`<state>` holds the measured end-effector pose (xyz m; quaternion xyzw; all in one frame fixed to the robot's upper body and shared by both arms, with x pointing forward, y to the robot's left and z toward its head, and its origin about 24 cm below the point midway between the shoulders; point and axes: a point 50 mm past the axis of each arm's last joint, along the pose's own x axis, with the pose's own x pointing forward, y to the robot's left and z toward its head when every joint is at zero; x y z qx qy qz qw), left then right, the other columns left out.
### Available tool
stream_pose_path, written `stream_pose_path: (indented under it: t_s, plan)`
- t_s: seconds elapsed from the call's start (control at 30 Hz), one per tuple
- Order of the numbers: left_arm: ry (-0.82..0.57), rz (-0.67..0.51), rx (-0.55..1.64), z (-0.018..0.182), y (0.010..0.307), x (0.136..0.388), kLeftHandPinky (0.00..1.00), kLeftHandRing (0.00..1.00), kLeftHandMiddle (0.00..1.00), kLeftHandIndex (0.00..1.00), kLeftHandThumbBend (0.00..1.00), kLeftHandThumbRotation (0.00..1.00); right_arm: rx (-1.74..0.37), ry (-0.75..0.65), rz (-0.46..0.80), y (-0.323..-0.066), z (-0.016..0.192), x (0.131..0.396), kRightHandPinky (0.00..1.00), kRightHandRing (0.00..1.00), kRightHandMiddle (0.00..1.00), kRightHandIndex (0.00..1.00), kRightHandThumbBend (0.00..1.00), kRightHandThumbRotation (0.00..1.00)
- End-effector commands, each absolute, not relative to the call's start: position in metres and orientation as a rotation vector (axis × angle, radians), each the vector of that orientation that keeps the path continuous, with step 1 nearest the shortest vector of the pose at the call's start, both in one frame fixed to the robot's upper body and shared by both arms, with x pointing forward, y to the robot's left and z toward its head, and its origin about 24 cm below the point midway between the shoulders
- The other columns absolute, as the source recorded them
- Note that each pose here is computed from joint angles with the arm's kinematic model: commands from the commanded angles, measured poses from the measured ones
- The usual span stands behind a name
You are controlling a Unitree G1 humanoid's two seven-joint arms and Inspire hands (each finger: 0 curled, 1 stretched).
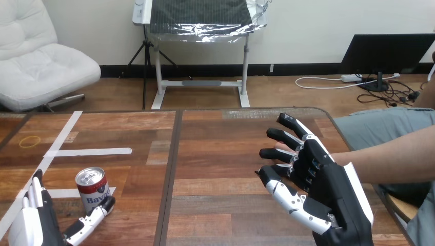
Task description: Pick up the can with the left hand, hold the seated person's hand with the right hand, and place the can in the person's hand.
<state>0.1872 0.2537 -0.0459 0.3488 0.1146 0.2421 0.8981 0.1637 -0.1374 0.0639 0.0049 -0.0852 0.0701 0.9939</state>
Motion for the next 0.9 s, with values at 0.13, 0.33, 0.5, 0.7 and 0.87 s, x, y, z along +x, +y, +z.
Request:
stream_pose_path:
  t_s: [0.13,0.33,0.5,0.7,0.87]
  plan:
    - [0.169,0.508,0.716,-0.036,0.262,0.208,0.95,1.0,1.0,1.0,1.0,0.59,0.017,-0.277,0.142,-0.136,0.083,0.172,0.6,0.72,0.84,0.89,0.47,0.0]
    - [0.191,0.494,0.707,-0.04,0.264,0.208,0.96,1.0,1.0,1.0,1.0,0.61,0.021,-0.272,0.14,-0.136,0.083,0.172,0.6,0.72,0.83,0.89,0.47,0.0]
    - [0.202,0.478,0.688,-0.042,0.265,0.21,0.95,1.0,1.0,1.0,1.0,0.63,0.02,-0.27,0.135,-0.136,0.083,0.172,0.61,0.72,0.83,0.89,0.47,0.0]
    - [0.211,0.457,0.647,-0.046,0.266,0.212,0.94,1.0,1.0,1.0,1.0,0.62,0.021,-0.271,0.135,-0.136,0.083,0.173,0.61,0.72,0.83,0.88,0.48,0.0]
    - [0.221,0.439,0.618,-0.047,0.268,0.215,0.93,1.0,1.0,1.0,1.0,0.62,0.021,-0.271,0.138,-0.135,0.082,0.173,0.61,0.72,0.82,0.88,0.48,0.0]
